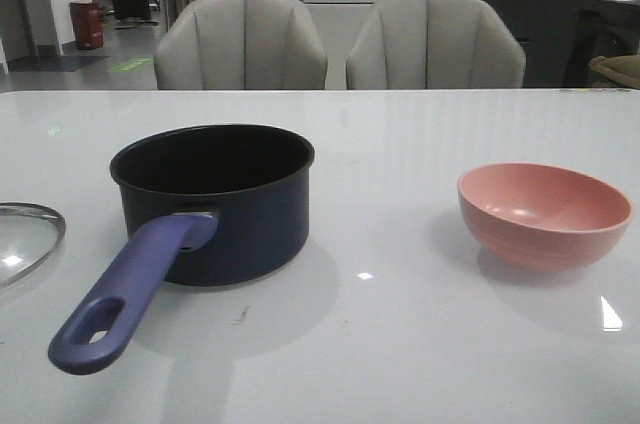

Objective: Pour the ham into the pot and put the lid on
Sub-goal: 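Move the left gripper to the lid knob and grasp it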

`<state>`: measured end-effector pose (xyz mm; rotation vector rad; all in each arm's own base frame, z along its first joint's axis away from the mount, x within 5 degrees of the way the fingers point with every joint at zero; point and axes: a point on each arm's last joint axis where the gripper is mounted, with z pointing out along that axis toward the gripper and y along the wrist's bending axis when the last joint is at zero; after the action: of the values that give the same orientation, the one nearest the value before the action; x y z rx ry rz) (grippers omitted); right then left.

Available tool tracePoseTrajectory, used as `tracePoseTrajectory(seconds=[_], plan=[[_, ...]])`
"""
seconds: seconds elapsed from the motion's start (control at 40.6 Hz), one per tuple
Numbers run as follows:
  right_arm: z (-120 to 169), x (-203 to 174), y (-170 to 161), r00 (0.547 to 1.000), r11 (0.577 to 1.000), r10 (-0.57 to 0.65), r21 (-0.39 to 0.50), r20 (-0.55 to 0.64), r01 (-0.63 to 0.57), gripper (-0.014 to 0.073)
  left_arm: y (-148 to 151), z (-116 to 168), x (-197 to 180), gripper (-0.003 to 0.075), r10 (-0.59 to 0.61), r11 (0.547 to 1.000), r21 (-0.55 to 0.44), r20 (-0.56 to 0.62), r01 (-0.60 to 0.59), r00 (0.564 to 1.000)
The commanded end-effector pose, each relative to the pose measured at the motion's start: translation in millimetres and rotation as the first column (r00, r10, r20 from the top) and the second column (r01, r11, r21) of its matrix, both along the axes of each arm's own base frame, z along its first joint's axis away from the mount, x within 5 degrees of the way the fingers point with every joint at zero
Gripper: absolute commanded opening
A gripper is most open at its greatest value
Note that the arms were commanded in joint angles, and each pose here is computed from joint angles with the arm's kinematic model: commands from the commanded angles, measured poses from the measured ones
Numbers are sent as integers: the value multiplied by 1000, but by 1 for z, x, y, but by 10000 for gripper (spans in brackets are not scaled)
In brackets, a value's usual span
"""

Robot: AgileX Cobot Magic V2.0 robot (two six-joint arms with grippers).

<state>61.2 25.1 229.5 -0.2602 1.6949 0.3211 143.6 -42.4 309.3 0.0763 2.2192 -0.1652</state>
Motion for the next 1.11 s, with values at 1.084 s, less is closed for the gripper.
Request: tracePoseTrajectory(seconds=[1.084], plan=[[15,1,-2,996,1000,-22,23,85,20,178,39,-49,205,638,171,982,31,-558,-186,812]])
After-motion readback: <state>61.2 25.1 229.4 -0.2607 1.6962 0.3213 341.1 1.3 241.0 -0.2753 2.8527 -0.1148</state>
